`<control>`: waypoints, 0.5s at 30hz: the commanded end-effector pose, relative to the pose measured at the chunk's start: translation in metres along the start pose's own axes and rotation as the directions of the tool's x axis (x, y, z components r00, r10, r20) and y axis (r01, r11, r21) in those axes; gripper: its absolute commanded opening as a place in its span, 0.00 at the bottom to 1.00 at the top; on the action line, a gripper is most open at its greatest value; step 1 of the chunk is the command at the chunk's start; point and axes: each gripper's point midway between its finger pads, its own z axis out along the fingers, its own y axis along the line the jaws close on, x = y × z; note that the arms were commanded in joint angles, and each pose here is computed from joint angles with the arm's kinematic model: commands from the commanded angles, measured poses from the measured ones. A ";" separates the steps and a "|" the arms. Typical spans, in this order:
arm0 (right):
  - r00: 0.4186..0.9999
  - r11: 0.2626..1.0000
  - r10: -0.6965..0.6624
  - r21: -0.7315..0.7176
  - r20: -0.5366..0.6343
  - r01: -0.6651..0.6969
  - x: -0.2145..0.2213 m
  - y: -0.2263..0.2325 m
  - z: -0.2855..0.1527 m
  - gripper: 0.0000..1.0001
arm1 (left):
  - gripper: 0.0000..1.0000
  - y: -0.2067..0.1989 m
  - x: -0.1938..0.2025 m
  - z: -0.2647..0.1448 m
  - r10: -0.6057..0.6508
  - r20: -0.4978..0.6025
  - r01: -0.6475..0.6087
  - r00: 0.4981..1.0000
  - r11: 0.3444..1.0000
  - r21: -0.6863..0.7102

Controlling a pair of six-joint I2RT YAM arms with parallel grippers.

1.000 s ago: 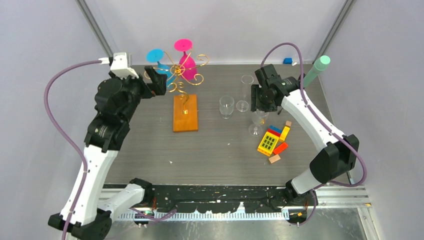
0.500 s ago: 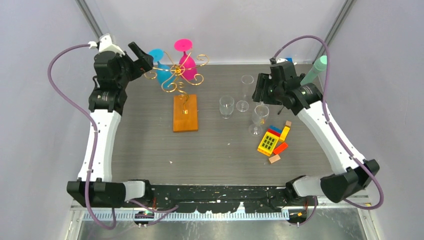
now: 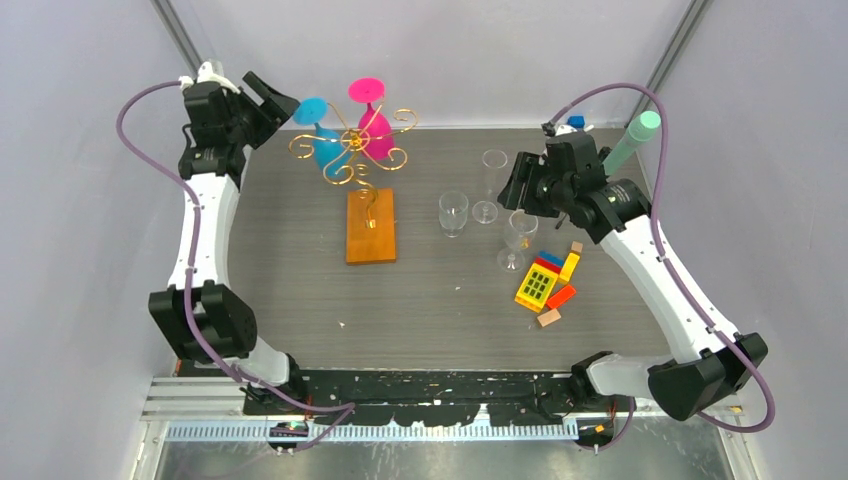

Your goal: Take the wine glass off the wine glass rack

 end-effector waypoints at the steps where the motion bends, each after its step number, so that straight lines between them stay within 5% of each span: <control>1: 0.996 0.998 0.033 -0.064 0.082 -0.027 -0.017 0.012 -0.012 0.60 | 0.77 -0.030 -0.012 0.003 -0.043 -0.008 0.044 0.999 0.987 0.156; 15: 0.997 0.994 0.040 -0.102 0.069 -0.033 -0.014 0.018 -0.009 0.59 | 0.46 -0.022 0.007 0.017 -0.130 -0.095 0.147 0.987 0.970 0.195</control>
